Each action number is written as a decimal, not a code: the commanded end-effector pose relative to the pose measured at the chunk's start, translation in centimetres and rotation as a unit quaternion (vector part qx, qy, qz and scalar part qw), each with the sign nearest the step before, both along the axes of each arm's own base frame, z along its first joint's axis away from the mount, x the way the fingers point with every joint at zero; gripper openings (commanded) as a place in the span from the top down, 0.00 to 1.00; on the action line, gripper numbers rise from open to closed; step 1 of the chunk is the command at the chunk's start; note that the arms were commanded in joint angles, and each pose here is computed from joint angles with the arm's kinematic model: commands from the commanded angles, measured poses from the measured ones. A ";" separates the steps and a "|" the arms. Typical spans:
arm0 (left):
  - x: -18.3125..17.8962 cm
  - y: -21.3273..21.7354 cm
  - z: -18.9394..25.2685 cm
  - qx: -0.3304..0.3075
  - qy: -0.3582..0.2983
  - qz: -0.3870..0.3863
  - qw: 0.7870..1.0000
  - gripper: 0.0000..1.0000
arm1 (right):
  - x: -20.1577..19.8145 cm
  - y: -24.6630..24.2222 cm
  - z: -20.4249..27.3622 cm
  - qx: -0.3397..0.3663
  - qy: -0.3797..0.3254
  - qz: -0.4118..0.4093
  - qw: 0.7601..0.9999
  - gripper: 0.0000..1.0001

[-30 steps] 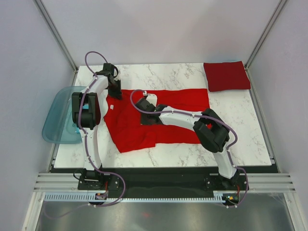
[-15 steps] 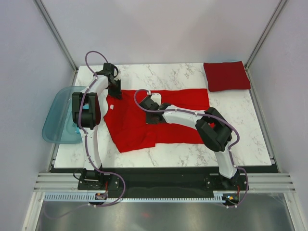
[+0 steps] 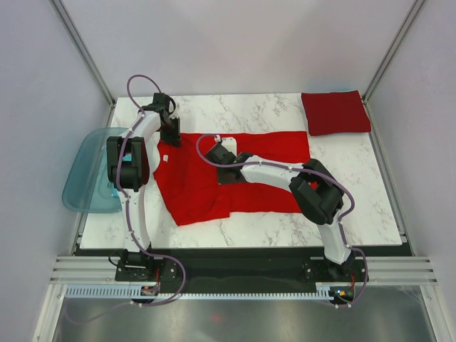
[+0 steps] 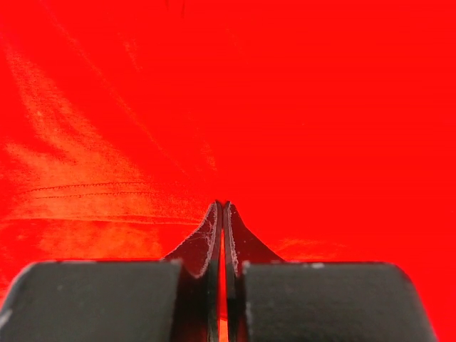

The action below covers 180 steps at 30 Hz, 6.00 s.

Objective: Fold and stack the t-shirts
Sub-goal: Fold the tshirt

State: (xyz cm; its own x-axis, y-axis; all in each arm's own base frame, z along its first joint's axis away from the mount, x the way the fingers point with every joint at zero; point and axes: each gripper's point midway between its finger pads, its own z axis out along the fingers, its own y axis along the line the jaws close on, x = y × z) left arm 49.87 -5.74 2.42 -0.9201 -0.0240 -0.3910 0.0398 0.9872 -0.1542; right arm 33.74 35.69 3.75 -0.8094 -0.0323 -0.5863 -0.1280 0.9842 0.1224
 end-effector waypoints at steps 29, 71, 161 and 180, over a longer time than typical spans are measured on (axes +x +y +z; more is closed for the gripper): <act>-0.3 -0.6 3.0 -0.024 -0.022 -0.011 0.999 0.69 | -0.7 9.4 8.3 0.075 -0.158 0.045 0.984 0.65; 0.9 1.2 0.3 0.013 -0.006 0.020 1.000 0.68 | -3.0 14.4 0.8 0.008 -0.162 0.059 0.985 0.65; -17.8 -5.4 1.5 -0.178 0.015 0.049 0.983 0.61 | 2.0 1.3 -0.2 0.168 0.057 0.207 0.962 0.62; -18.4 -5.1 0.7 -0.139 0.012 0.051 0.989 0.61 | 1.3 1.2 -0.9 0.172 0.073 0.196 0.963 0.67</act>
